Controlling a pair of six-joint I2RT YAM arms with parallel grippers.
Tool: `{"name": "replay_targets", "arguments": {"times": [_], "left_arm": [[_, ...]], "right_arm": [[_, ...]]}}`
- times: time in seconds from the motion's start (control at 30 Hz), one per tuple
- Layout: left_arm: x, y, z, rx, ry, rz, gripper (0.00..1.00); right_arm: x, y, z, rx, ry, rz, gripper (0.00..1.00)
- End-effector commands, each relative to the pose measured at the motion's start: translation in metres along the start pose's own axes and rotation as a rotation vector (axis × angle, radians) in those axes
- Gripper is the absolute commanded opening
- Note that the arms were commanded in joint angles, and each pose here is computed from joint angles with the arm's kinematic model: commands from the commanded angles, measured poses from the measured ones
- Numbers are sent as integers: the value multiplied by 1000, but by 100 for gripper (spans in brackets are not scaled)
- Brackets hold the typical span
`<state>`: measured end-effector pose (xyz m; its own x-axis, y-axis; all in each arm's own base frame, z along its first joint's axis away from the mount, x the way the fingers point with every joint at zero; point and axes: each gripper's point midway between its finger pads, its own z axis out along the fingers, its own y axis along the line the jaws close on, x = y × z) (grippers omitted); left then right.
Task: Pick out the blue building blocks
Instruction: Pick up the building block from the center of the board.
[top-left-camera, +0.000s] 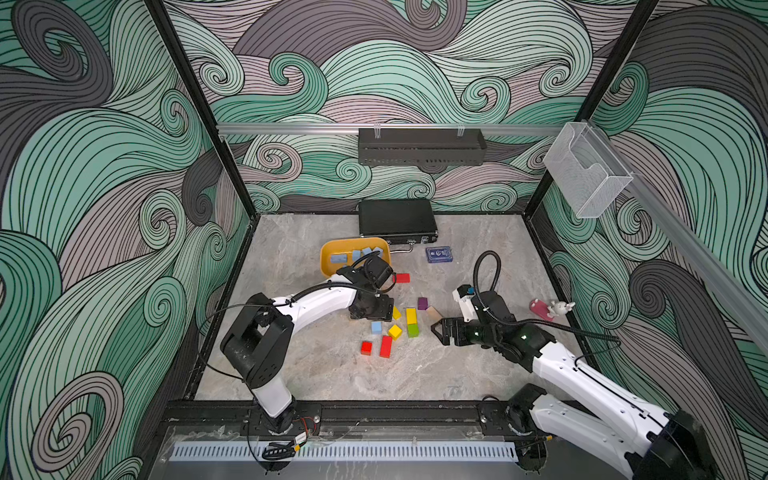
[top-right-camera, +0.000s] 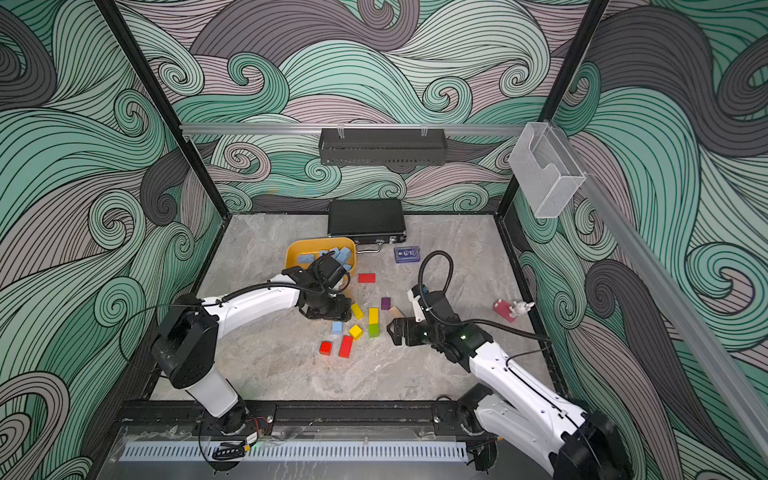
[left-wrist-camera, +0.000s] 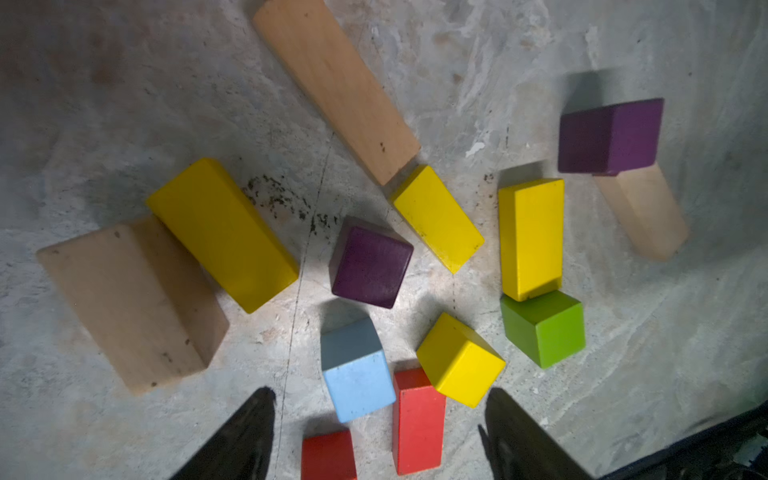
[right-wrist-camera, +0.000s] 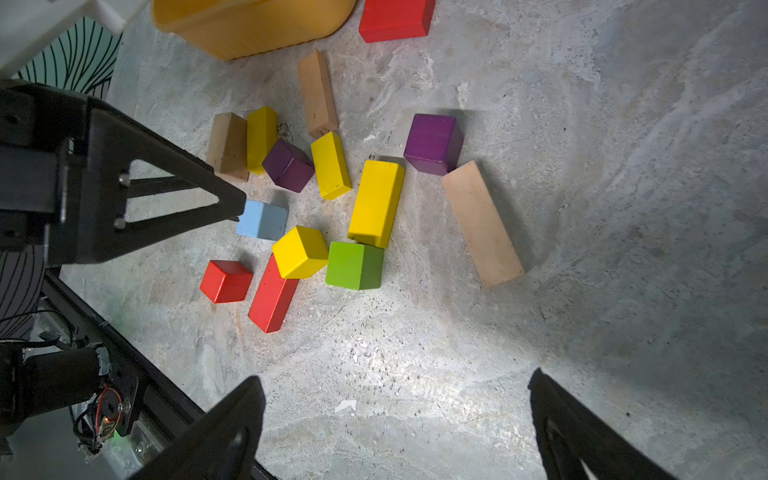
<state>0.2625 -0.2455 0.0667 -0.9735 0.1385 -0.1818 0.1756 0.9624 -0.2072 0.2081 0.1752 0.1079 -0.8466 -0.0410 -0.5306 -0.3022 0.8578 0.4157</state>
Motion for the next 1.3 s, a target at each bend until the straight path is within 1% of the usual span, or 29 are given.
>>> {"name": "replay_targets", "arguments": {"times": [0.0,0.13,0.47,0.6,0.67,0.83,0.97,1.27], "left_arm": [[6,3,4,-46,38,-16,77],[13,7,11,-73,71,-34,74],[20,7,22,-96,110,-71,67],[22,9,23,-106,109,-91,66],[22,10,25,-111,106,-93,65],[24,11,30,-120,118,-96,59],[23,10,32,-119,115,-98,57],[23,9,32,-110,112,-109,48]], "right_arm": [[-2,1,-1,-20,-15,-3,99],[-3,0,-1,-22,-14,-4,99],[-3,-2,4,-20,-2,-7,99],[-1,-3,5,-18,5,-2,99],[-7,-1,6,-31,-17,-7,99],[-9,1,5,-35,-21,-10,99],[-9,0,5,-35,-22,-8,99],[-10,1,4,-38,-25,-15,99]]}}
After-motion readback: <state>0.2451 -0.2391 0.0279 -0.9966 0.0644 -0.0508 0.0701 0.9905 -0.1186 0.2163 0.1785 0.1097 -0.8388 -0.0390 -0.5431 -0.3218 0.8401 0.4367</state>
